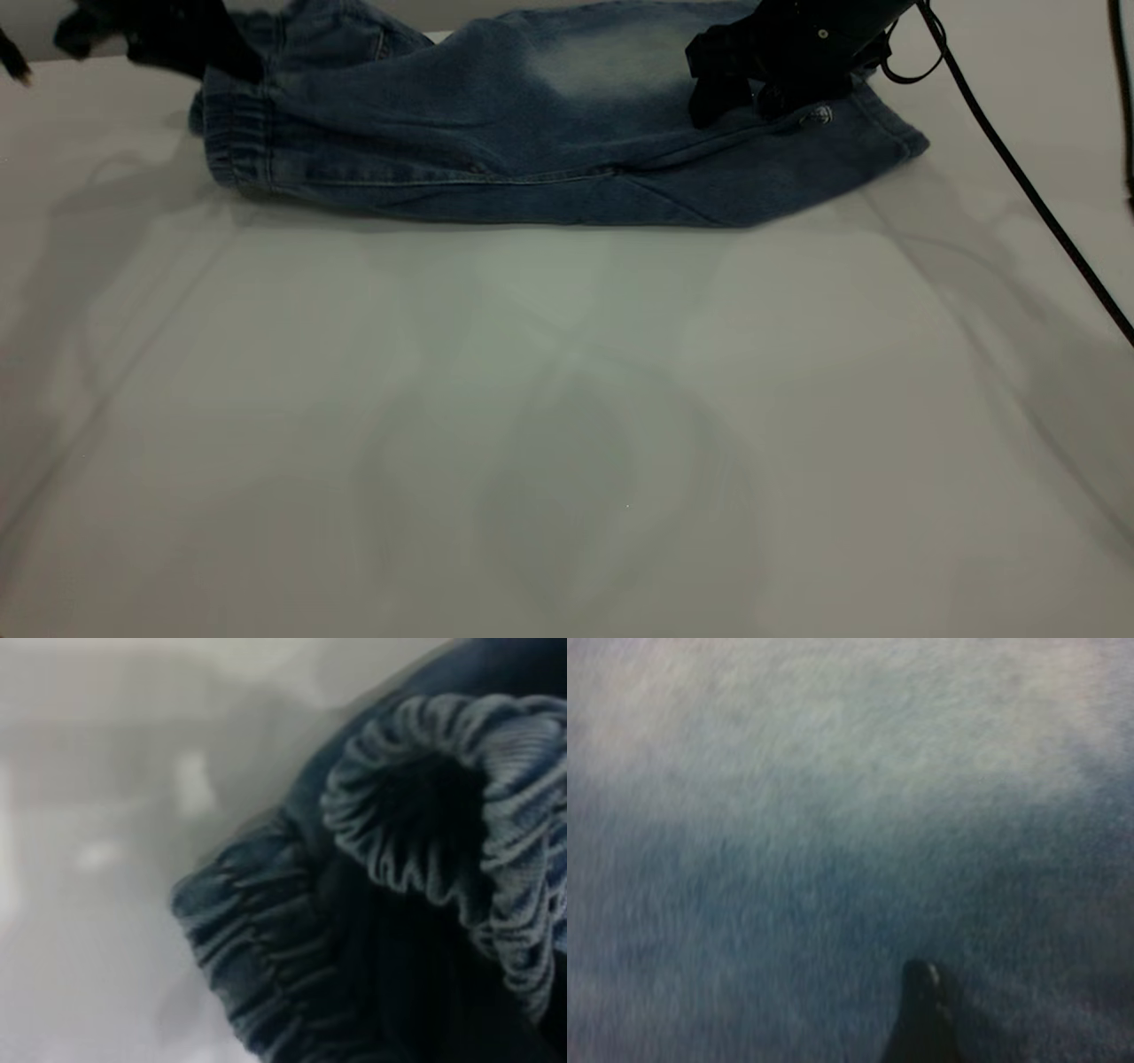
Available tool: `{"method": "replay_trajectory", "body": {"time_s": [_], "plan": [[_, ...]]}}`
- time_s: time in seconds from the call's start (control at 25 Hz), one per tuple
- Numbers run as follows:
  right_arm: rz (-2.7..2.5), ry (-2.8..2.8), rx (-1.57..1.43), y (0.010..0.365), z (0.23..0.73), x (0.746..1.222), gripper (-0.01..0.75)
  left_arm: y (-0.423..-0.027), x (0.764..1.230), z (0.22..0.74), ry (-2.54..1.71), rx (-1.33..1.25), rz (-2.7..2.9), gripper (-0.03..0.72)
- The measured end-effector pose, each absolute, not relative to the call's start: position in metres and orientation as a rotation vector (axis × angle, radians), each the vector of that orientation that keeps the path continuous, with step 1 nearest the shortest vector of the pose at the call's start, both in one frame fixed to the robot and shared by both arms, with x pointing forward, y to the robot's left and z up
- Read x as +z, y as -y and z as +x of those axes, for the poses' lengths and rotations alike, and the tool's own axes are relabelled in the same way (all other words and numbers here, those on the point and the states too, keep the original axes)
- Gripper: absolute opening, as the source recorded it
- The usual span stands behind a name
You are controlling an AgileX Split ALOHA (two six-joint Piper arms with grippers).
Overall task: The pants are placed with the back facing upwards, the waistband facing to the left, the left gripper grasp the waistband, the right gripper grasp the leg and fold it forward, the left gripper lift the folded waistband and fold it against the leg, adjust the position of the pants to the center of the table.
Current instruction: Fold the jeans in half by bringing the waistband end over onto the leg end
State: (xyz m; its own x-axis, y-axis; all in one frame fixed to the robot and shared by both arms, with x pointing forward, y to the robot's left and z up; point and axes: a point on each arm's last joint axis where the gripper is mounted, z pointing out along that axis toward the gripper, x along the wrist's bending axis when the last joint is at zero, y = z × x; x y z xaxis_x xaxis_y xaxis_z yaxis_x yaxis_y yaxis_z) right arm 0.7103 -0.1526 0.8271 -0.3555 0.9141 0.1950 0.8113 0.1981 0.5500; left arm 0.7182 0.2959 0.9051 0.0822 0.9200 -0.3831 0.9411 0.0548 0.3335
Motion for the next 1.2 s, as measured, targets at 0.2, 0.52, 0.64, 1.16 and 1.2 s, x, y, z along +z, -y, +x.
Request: {"method": "replay_trajectory", "body": {"time_s": [0.2, 0.52, 0.64, 1.16, 1.2], "plan": [[1.69, -2.444, 0.822, 0.149, 0.699, 0.824, 0.457, -0.295, 0.928, 0.722, -1.792, -0.015, 1.847, 0.117], [1.596, -2.768, 0.764, 0.109, 0.668, 0.84, 0.457, -0.286, 0.946, 0.727, -1.705, -0.047, 1.851, 0.114], [1.503, -2.777, 0.811, 0.096, 0.671, 0.868, 0.457, -0.274, 0.956, 0.729, -1.653, -0.055, 1.889, 0.111], [1.447, -2.575, 0.403, 0.12, 0.7, 0.896, 0.457, -0.213, 1.015, 0.729, -1.384, -0.088, 2.033, 0.11], [1.461, -2.559, 0.354, 0.123, 0.7, 0.892, 0.457, -0.208, 1.02, 0.729, -1.359, -0.081, 2.04, 0.11]]}}
